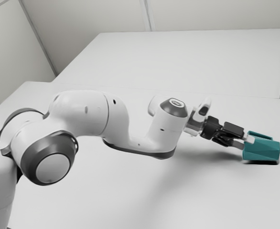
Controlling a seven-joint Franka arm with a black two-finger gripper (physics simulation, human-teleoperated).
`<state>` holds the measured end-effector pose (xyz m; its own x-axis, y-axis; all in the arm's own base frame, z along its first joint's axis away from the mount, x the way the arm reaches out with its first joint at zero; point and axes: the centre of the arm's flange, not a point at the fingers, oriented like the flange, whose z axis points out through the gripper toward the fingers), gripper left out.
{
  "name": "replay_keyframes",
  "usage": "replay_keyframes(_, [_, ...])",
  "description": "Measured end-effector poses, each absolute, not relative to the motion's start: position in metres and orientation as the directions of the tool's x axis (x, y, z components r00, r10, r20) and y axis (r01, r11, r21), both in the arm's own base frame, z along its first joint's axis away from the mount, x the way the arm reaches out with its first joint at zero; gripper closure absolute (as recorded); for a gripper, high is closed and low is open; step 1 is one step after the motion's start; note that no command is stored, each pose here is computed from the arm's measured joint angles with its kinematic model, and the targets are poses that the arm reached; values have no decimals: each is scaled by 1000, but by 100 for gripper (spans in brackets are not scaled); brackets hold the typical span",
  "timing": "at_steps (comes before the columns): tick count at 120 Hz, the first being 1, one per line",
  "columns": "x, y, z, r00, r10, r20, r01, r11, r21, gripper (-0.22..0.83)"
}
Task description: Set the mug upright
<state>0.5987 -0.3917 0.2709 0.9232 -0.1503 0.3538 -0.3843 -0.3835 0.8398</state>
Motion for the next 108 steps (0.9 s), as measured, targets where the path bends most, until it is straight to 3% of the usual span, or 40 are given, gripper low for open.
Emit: replay_keyframes(108, [609, -422, 251, 871, -197, 450, -492, -350, 798, 4])
